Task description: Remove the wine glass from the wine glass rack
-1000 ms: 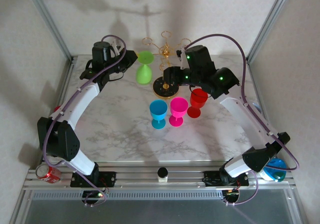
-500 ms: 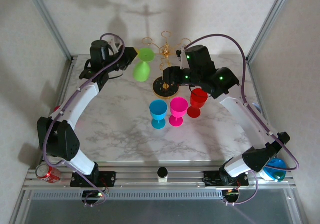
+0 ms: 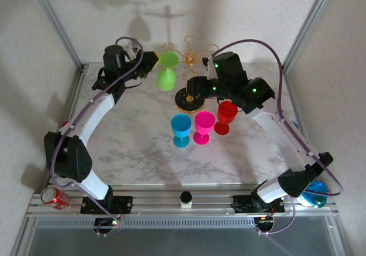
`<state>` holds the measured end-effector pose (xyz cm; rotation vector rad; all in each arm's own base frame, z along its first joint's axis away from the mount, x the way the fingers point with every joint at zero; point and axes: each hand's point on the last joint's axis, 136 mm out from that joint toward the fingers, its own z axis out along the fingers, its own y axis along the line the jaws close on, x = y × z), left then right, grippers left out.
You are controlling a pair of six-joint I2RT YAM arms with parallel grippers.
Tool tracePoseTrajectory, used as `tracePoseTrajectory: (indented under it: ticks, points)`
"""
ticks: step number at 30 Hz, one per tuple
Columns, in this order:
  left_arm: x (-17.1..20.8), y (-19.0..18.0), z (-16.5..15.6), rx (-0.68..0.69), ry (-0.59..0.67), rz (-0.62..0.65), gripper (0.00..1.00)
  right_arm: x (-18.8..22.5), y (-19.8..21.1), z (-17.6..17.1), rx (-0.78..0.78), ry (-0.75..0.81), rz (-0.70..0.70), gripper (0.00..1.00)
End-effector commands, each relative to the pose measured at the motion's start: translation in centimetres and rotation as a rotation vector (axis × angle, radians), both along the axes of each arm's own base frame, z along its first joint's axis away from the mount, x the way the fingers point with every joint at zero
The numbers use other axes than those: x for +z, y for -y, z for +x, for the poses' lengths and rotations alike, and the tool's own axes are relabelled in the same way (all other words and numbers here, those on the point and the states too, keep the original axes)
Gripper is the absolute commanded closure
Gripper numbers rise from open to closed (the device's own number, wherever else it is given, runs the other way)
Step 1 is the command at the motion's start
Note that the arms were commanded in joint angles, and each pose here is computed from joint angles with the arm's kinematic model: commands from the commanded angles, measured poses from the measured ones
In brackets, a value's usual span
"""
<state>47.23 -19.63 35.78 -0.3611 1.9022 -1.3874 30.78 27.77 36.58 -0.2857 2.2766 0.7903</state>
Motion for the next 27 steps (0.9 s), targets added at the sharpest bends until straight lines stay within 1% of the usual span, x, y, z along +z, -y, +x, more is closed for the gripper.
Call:
tracePoseTrajectory:
  ticks: [1, 20, 27]
  points:
    - [2.0, 0.1, 0.7, -0.019, 0.059, -0.011, 1.00, 1.2, 0.4, -0.3, -0.006, 0.023, 0.035, 0.54]
    - [2.4, 0.8, 2.8, -0.042, 0.071, 0.017, 1.00, 1.3, 0.4, -0.2, -0.008, 0.023, 0.034, 0.54]
    - [2.4, 1.1, 2.8, -0.055, 0.072, 0.015, 1.00, 1.3, 0.4, -0.1, -0.011, 0.023, 0.032, 0.54]
